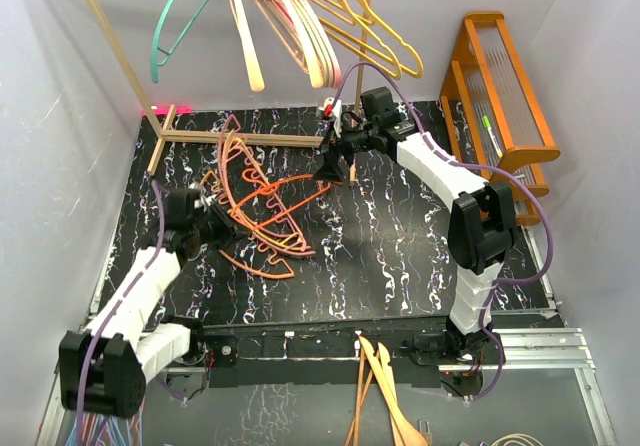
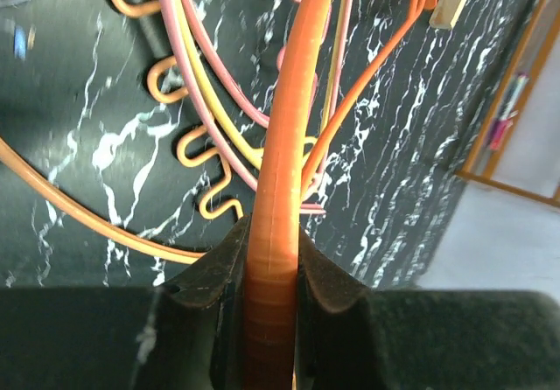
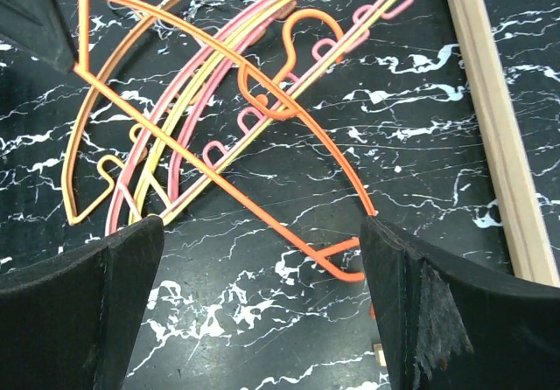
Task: Organize the hangers
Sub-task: Adjust the hanger at the center of the board.
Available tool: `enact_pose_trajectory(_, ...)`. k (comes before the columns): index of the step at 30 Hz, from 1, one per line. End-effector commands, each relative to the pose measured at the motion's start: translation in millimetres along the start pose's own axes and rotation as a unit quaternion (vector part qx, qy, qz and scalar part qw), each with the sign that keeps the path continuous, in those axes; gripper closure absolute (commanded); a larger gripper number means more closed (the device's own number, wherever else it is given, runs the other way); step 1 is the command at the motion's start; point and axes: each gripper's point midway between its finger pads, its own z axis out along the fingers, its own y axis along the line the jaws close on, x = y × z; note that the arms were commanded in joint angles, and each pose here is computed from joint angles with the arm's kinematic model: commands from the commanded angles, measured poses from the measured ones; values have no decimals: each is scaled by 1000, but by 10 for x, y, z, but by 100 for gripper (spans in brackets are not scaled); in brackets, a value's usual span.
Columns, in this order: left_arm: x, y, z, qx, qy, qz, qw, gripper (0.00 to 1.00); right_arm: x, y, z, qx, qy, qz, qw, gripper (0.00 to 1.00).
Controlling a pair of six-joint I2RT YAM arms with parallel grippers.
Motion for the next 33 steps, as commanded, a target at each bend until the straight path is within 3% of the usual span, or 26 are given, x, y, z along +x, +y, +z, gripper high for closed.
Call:
enact_pose_trajectory(1,214,221,-40,0,-24,-173,985,100,-154,68,-5,-33,-17,-22,999,2)
enact_pose_trajectory(6,299,402,-222,-45,-43,-220,974,100,138,274,21,-123,12,-116,985,2)
enact_pose_trajectory(9,272,364,-287,-36,-54,-232,971,100,643,515,76,-156,103,-161,969,1)
enact_pose_trajectory(12,187,312,-325,-33,-68,-227,971,100,1011,877,223,-150,201,-118,961,2)
enact_pose_trajectory(14,153,284,-320,-38,-65,-217,973,100,891,1027,340,-97,175,-74,977,2)
enact_pose_trajectory(16,127,272,-311,-45,-62,-213,974,100,619,1053,328,15,108,7,994,2)
enact_pose_trajectory(20,121,258,-300,-39,-63,-214,974,100,458,1097,309,96,81,88,988,2)
enact_pose_trajectory(24,110,259,-301,-42,-64,-210,975,100,314,868,444,150,50,81,984,2)
enact_pose_trajectory(28,70,242,-344,-42,-75,-210,974,100,69,818,684,122,12,114,986,2)
enact_pose_trajectory(33,23,215,-406,-38,-89,-215,972,100,321,858,1071,112,28,139,984,2)
